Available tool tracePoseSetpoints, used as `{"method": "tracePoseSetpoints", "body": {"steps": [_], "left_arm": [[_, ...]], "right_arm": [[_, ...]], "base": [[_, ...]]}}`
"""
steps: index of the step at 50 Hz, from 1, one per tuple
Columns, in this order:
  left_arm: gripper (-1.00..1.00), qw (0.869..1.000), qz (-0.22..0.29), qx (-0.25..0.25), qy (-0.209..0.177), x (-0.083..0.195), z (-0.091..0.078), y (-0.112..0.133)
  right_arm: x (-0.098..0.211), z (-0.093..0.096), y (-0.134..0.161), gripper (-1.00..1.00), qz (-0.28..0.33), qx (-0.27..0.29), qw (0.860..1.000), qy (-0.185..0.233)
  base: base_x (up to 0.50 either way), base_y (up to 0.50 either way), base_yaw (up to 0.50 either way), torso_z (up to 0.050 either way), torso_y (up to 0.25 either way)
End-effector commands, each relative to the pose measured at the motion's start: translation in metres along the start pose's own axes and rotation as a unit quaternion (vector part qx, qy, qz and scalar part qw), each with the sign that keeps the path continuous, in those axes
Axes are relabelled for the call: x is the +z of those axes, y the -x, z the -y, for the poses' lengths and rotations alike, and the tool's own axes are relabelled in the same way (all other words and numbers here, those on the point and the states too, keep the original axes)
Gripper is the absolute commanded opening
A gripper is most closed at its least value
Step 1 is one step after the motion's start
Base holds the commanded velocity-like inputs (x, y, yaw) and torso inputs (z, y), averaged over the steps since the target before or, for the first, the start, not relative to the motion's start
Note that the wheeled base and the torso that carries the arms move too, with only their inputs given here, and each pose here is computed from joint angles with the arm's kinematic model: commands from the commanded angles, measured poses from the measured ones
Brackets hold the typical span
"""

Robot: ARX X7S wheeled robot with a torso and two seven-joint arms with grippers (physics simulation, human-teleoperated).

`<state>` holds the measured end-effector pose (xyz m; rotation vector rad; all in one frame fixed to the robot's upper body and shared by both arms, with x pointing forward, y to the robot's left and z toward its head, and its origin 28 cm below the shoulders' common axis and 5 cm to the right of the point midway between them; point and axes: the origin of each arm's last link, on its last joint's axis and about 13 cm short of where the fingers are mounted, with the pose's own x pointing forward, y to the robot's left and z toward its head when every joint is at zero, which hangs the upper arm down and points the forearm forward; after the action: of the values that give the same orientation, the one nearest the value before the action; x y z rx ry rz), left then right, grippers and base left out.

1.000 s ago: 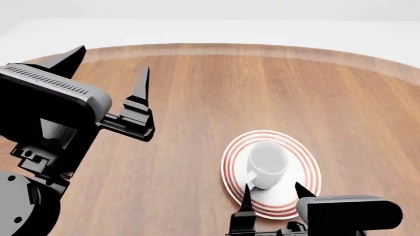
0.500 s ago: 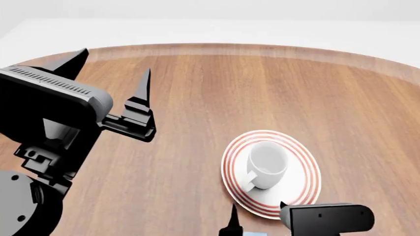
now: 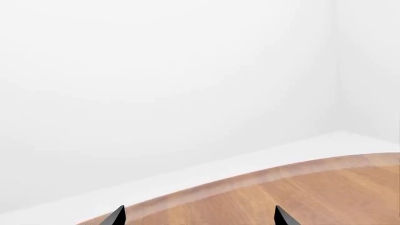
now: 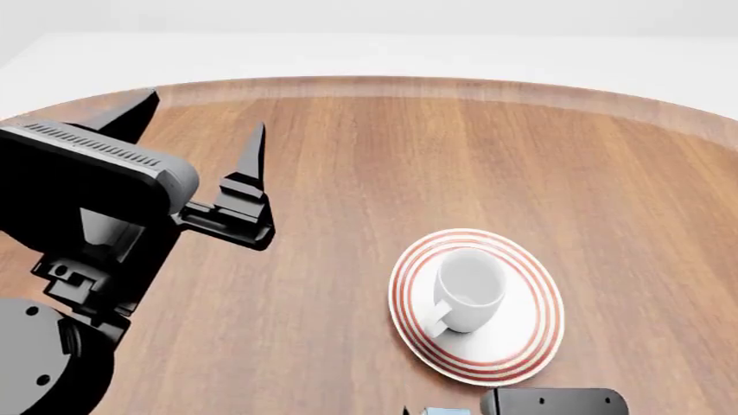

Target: Pick up the white mug and put it on the plate, and put the chocolate pudding to the right of the plate.

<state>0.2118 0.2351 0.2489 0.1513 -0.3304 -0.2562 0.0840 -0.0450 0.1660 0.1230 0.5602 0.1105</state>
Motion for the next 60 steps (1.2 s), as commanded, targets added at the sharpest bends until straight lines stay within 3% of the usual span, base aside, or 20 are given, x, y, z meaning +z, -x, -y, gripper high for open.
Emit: {"method": "tracePoseSetpoints", "body": {"steps": [1,15,27,60], "left_arm": [[1.0,1.0,0.017,-0.012,0.009,0.003,0.002,-0.004],[1.0,1.0,0.015,-0.012,0.013,0.002,0.002,-0.004],[1.0,1.0,0.011,-0.009,0.016,0.001,0.001,-0.004],[1.0,1.0,0.003,-0.007,0.02,-0.003,0.002,-0.003]], "right_arm": [[-0.002,-0.001,-0.001,1.0,-0.013,-0.008,1.0,-0.018],[0.0,0.003,-0.005,1.0,0.002,-0.027,1.0,-0.011],[-0.003,0.005,-0.006,1.0,-0.018,-0.017,0.999,-0.028],[-0.015,0.011,-0.017,1.0,-0.046,-0.016,0.999,-0.021]], "base": [[0.0,0.0,0.0,0.0,0.0],[0.0,0.0,0.0,0.0,0.0],[0.0,0.0,0.0,0.0,0.0],[0.0,0.0,0.0,0.0,0.0]]}}
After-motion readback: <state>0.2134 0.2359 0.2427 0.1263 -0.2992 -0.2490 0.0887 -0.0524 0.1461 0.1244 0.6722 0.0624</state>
